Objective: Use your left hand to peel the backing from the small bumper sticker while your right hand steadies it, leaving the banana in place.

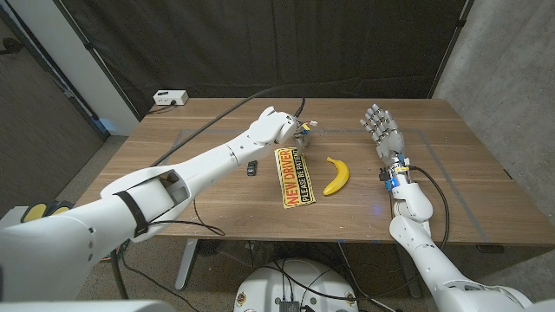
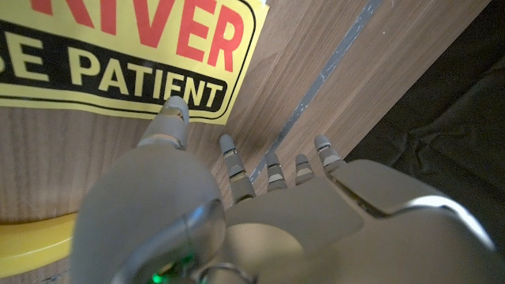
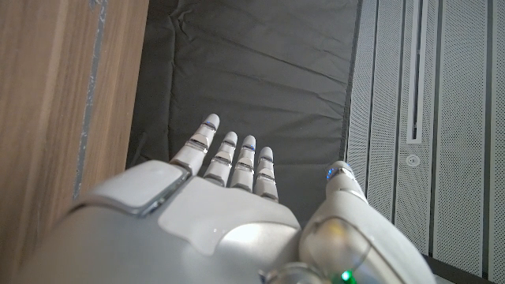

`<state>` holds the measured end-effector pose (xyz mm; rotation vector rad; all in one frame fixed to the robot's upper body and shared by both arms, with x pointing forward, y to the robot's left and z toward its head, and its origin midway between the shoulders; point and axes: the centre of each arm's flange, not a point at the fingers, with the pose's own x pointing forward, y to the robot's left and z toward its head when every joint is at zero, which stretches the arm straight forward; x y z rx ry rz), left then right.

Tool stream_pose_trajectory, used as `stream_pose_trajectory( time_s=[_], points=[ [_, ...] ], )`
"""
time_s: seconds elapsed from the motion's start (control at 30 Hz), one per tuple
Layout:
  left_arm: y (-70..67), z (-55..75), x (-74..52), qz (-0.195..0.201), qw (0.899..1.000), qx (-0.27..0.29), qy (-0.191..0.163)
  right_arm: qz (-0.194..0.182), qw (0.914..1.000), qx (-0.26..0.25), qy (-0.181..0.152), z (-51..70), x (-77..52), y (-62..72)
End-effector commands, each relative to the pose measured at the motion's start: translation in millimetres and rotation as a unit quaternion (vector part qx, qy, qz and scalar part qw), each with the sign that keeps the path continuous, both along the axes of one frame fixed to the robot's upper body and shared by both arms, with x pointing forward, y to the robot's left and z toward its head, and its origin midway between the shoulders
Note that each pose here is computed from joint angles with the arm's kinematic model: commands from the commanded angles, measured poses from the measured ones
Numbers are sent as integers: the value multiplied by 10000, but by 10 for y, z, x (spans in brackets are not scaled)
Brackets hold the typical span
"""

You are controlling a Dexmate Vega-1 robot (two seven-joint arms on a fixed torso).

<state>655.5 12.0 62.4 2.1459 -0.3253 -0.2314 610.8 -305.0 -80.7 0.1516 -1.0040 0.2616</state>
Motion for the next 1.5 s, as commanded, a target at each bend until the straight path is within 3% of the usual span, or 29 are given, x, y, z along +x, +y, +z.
stream_pose_trajectory(
  time_s=[0.03,0.17,0.5,0.9,1.13,1.5],
  points=[
    [26,-51,26,77,9999,90,35,-73,10000,-10,-21,14,-10,11],
    [32,-70,15,13,10000,77,-40,-103,9999,-22,-19,24,-18,20],
    [89,-155,-67,-65,9978,109,-654,-117,9999,-3,-25,24,-14,45],
    [166,-310,-145,-220,9881,50,-1520,-125,9999,5,-15,13,-11,72],
    [230,-403,-171,-275,9849,-59,-1707,-173,9998,39,-15,2,-43,74],
    [265,-372,-303,-493,9751,-478,-2111,-130,9999,90,14,13,-26,91]
  ],
)
